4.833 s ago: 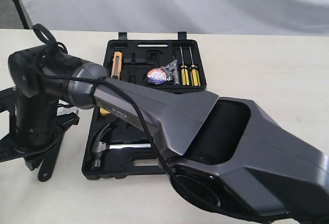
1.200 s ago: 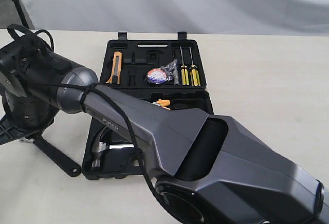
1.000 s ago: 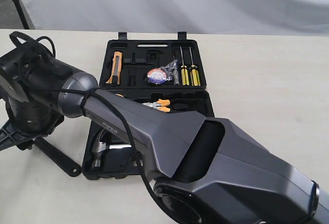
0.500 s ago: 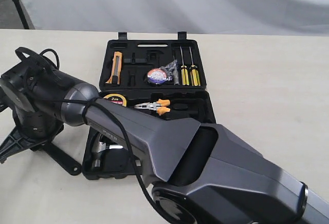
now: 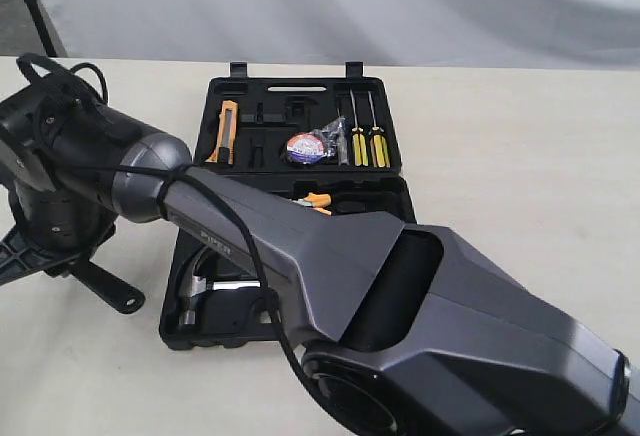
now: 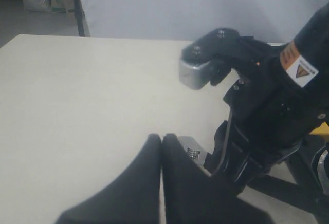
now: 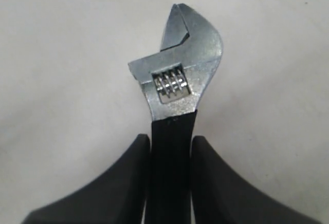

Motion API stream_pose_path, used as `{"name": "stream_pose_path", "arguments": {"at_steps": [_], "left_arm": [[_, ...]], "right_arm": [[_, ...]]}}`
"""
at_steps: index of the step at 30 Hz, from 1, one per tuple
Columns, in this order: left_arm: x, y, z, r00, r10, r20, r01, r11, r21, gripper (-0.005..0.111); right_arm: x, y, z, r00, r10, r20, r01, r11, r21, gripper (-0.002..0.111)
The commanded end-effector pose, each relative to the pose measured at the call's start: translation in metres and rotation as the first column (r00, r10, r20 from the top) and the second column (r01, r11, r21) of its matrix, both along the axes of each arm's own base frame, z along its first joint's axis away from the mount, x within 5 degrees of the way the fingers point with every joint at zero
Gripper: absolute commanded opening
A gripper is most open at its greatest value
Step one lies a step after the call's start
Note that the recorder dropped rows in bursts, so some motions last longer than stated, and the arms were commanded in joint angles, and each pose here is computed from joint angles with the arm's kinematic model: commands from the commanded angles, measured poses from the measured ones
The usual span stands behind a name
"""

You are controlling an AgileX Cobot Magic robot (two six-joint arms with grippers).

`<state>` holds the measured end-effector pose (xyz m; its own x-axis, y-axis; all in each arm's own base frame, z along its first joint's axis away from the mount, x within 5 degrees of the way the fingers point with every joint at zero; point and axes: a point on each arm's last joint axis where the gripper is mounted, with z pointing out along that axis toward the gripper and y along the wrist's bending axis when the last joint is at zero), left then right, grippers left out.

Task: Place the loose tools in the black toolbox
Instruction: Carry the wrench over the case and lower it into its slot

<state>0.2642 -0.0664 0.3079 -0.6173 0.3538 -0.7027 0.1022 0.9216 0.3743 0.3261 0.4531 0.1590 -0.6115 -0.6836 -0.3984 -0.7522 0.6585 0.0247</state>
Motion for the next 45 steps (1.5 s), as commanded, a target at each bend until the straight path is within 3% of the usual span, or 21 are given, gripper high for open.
{"name": "stream_pose_path", "arguments": {"at_steps": [1, 11, 14, 21, 25, 29, 35, 40, 45], "left_arm": [[-0.002, 0.0, -0.001, 1.0, 0.001, 0.005, -0.001, 1.0, -0.027, 0.001], [-0.002, 0.0, -0.001, 1.0, 0.001, 0.005, -0.001, 1.0, -0.027, 0.001], [-0.002, 0.0, -0.001, 1.0, 0.001, 0.005, -0.001, 1.0, -0.027, 0.001], [-0.002, 0.0, -0.001, 1.0, 0.001, 0.005, -0.001, 1.0, -0.027, 0.001], [-0.002, 0.0, -0.001, 1.0, 0.001, 0.005, -0.001, 1.0, -0.027, 0.001], [-0.002, 0.0, -0.001, 1.0, 0.001, 0.005, -0.001, 1.0, -0.027, 0.001], [-0.002, 0.0, -0.001, 1.0, 0.001, 0.005, -0.001, 1.0, -0.027, 0.001], [-0.002, 0.0, -0.001, 1.0, 0.001, 0.005, -0.001, 1.0, -0.027, 0.001], [-0.002, 0.0, -0.001, 1.0, 0.001, 0.005, -0.001, 1.0, -0.027, 0.001]], "right_arm": [[0.002, -0.003, 0.021, 0.999, -0.008, 0.032, 0.007, 1.0, 0.03, 0.0], [0.009, -0.025, 0.09, 0.998, 0.003, 0.067, -0.013, 0.989, 0.148, 0.0], [0.016, -0.042, 0.096, 0.999, 0.002, 0.052, -0.008, 0.993, 0.116, 0.0], [0.012, -0.098, 0.084, 0.997, 0.078, 0.02, -0.074, 0.986, -0.148, 0.0], [0.009, -0.143, 0.08, 0.994, 0.099, -0.049, -0.108, 0.969, -0.224, 0.0], [0.01, -0.185, 0.068, 0.99, 0.138, -0.042, -0.144, 0.963, -0.229, 0.0], [0.021, -0.237, 0.037, 0.988, 0.148, 0.035, -0.143, 0.984, -0.108, 0.0], [0.01, -0.237, 0.018, 0.953, 0.303, 0.018, -0.301, 0.951, -0.077, 0.0], [0.008, -0.237, 0.011, 0.934, 0.357, 0.006, -0.355, 0.931, -0.081, 0.0]]}}
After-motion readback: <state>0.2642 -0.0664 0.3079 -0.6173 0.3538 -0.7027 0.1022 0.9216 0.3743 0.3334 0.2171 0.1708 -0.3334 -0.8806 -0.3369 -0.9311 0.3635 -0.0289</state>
